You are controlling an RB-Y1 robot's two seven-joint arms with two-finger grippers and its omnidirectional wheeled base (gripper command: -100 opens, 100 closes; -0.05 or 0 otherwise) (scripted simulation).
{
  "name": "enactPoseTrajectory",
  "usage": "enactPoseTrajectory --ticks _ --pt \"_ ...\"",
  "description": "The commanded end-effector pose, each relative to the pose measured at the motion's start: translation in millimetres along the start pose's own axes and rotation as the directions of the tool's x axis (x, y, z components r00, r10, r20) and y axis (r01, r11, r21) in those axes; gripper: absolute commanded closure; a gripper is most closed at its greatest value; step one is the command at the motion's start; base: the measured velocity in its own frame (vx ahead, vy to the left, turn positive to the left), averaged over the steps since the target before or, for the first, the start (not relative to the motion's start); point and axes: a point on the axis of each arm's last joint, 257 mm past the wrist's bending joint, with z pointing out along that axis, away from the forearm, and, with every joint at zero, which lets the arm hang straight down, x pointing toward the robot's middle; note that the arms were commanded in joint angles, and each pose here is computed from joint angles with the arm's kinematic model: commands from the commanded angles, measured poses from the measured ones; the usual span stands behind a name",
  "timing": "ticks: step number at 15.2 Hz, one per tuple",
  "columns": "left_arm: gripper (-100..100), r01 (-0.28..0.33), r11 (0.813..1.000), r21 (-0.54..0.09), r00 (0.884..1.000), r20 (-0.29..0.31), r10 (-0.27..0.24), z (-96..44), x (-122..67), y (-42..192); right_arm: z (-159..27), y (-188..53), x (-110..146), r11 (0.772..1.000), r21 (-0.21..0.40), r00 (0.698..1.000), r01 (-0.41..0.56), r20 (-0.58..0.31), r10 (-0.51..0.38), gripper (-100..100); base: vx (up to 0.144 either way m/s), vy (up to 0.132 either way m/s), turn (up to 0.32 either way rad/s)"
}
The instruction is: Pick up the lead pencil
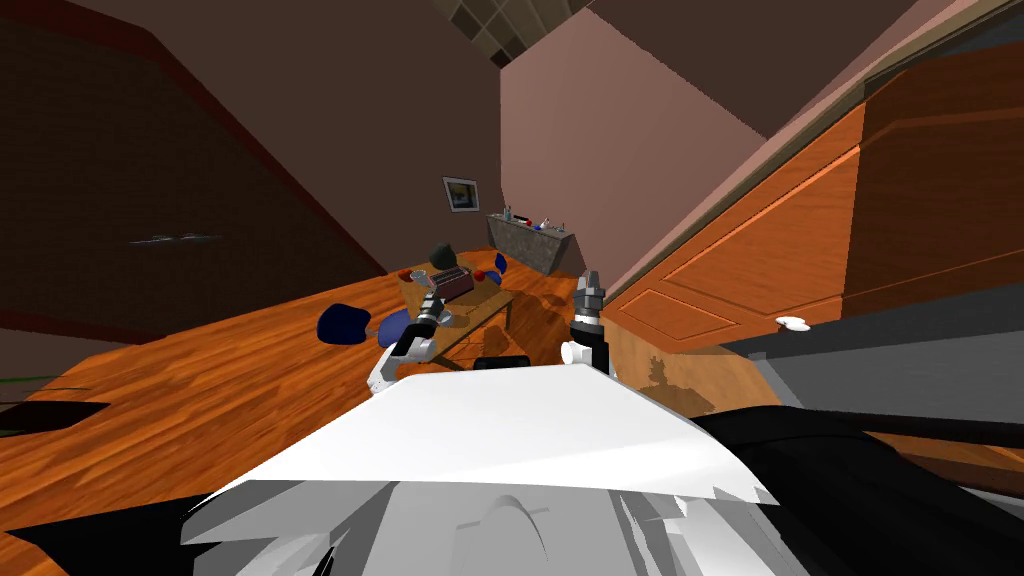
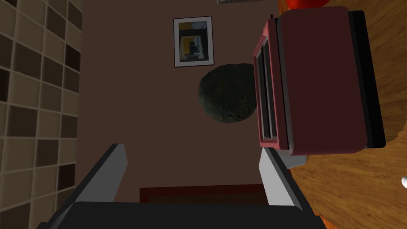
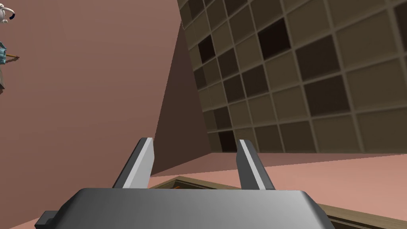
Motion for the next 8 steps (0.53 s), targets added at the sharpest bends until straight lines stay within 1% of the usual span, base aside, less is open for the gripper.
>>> enactPoseTrajectory --ticks 1,2,3,4,5,6,7,8 --pt "-100 0.018 0.996 -0.082 1.0 0.006 -0.017 2.7 -5.4 29.6 0.0 0.0 0.0 1.0 0.0 1.0 0.0 0.0 0.0 0 0.037 -0.028 -0.121" --pt "-100 0.018 0.996 -0.085 1.0 0.006 -0.017 2.6 -5.4 30.3 0.0 0.0 0.0 1.0 0.0 1.0 0.0 0.0 0.0 0 0.015 -0.012 -0.05" --pt "-100 0.039 0.99 -0.132 0.999 0.014 -0.038 7.5 -13.6 49.2 0.0 0.0 0.0 1.0 0.0 1.0 0.0 0.0 0.0 0 0.029 -0.022 -0.096" --pt "-100 0.039 0.987 -0.156 0.999 0.016 -0.037 6.3 -14.0 56.5 0.0 0.0 0.0 1.0 0.0 1.0 0.0 0.0 0.0 0 0.038 -0.029 -0.126" --pt "-100 0.039 0.987 -0.159 0.999 0.016 -0.037 6.2 -14.0 57.3 0.0 0.0 0.0 1.0 0.0 1.0 0.0 0.0 0.0 0 0.021 -0.016 -0.071" --pt "-100 0.062 0.977 -0.203 0.998 0.024 -0.058 11.3 -21.5 71.0 0.0 0.0 0.0 1.0 0.0 1.0 0.0 0.0 0.0 0 0.029 -0.022 -0.097" --pt "-100 0.063 0.971 -0.231 0.998 0.029 -0.057 8.4 -23.4 83.5 0.0 0.0 0.0 1.0 0.0 1.0 0.0 0.0 0.0 0 0.032 -0.025 -0.107" --pt "-100 0.063 0.971 -0.233 0.998 0.03 -0.057 8.2 -23.6 84.2 0.0 0.0 0.0 1.0 0.0 1.0 0.0 0.0 0.0 0 0.018 -0.014 -0.06"
